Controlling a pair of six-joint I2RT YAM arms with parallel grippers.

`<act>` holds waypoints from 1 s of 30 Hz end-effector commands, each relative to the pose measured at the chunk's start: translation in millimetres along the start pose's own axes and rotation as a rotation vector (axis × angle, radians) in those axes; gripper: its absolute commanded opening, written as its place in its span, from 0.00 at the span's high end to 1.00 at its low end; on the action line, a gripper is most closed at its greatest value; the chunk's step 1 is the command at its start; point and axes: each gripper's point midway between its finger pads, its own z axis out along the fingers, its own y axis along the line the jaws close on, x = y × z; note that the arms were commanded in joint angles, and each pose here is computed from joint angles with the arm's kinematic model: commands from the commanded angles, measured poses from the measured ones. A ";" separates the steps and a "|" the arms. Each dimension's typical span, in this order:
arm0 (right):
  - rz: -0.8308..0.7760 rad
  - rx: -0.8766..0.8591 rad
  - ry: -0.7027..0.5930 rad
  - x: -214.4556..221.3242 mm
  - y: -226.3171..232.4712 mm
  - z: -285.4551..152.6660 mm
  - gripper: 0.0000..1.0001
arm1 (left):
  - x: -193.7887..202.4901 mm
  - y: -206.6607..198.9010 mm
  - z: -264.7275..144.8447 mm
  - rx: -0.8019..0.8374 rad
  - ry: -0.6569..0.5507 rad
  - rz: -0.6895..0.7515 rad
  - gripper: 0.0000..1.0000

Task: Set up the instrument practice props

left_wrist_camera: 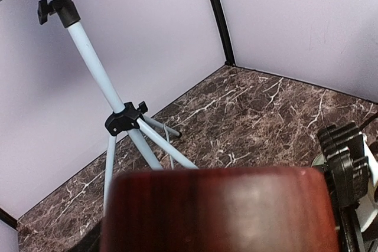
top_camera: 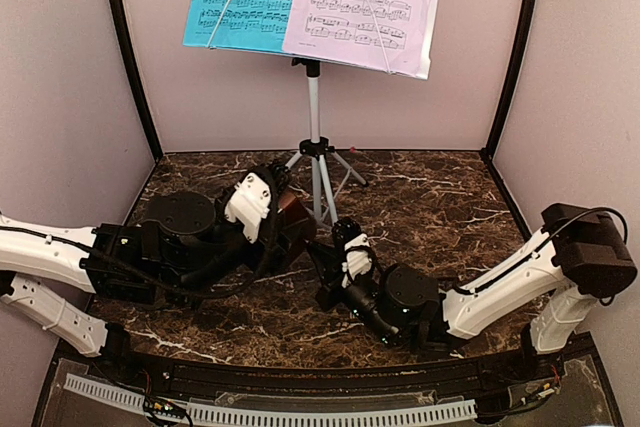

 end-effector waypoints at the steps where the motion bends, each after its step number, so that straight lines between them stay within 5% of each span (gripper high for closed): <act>1: 0.322 -0.011 -0.109 -45.4 -14.2 -0.8 1.00 | -32.1 16.8 -14.9 -0.017 -0.145 -0.102 0.78; 9: 0.540 -0.031 -0.078 -43.6 -16.8 3.3 1.00 | -20.1 12.0 -11.4 -0.019 -0.148 -0.100 0.78; 14: 0.471 -0.092 -0.022 -33.0 -6.4 0.1 0.97 | -11.0 8.9 -4.4 -0.019 -0.116 -0.120 0.78; 25: 0.331 -0.117 0.179 2.9 -9.1 -35.3 0.28 | 54.3 -4.2 36.7 0.118 0.059 -0.298 0.75; 28: 0.337 -0.090 0.222 7.7 -15.5 -40.7 0.03 | 72.5 -12.5 47.0 0.141 0.100 -0.313 0.76; 30: 0.344 -0.077 0.244 7.9 -19.1 -43.8 0.00 | 82.1 -20.3 52.1 0.166 0.125 -0.324 0.75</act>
